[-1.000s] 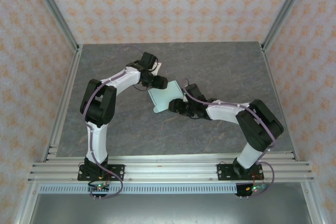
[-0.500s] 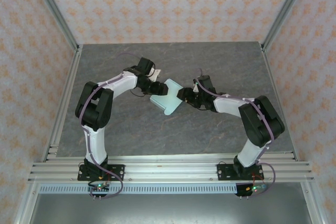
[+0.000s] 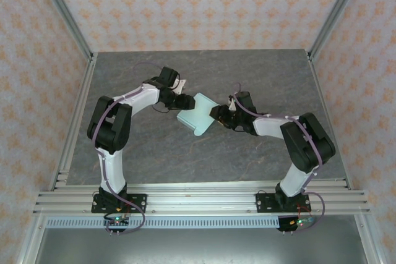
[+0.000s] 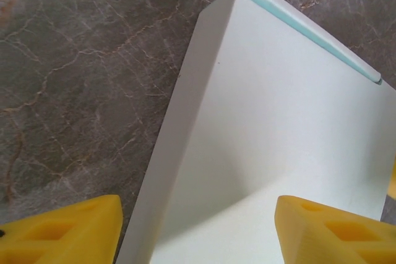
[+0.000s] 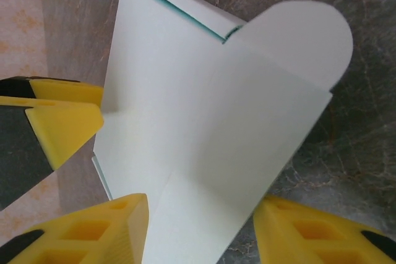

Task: Fold the paper box

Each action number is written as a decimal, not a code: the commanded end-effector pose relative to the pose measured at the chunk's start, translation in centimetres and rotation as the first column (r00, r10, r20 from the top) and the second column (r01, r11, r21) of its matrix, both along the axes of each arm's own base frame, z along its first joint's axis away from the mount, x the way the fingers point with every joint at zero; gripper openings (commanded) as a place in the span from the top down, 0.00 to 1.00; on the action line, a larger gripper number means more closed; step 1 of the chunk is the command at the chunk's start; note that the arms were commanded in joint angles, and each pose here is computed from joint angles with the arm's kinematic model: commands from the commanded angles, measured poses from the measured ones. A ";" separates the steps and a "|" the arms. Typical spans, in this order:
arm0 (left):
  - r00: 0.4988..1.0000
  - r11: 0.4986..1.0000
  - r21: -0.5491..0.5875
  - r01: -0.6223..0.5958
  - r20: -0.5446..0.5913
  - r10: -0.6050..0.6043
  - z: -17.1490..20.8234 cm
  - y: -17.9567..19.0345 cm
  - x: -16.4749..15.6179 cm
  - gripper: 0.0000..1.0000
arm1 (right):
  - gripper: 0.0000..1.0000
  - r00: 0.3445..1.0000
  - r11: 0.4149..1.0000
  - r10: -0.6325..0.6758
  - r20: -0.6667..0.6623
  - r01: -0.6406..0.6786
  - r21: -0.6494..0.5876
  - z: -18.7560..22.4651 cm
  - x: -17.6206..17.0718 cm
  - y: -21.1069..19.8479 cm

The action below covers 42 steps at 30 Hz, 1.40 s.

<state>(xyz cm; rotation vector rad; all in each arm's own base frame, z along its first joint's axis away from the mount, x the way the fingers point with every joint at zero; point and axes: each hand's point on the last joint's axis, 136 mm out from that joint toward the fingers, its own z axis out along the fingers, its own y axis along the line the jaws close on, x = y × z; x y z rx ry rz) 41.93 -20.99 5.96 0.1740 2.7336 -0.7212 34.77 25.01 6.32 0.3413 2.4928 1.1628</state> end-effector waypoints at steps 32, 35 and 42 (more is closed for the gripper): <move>0.997 0.989 -0.150 -0.018 -0.083 0.005 -2.0 -1.6 -2.2 0.44 | 0.95 0.979 0.970 -0.089 0.186 0.042 0.241 9.0 0.3 1.3; 0.997 0.987 -0.164 -0.001 -0.078 -0.012 -1.7 -2.3 -2.4 0.43 | 0.95 0.978 0.976 -0.093 0.184 0.054 0.209 9.2 0.2 1.3; 0.996 0.985 -0.168 0.040 -0.072 -0.052 -1.6 -3.6 -2.7 0.43 | 0.95 0.979 0.981 -0.112 0.170 0.081 0.178 9.5 0.3 1.5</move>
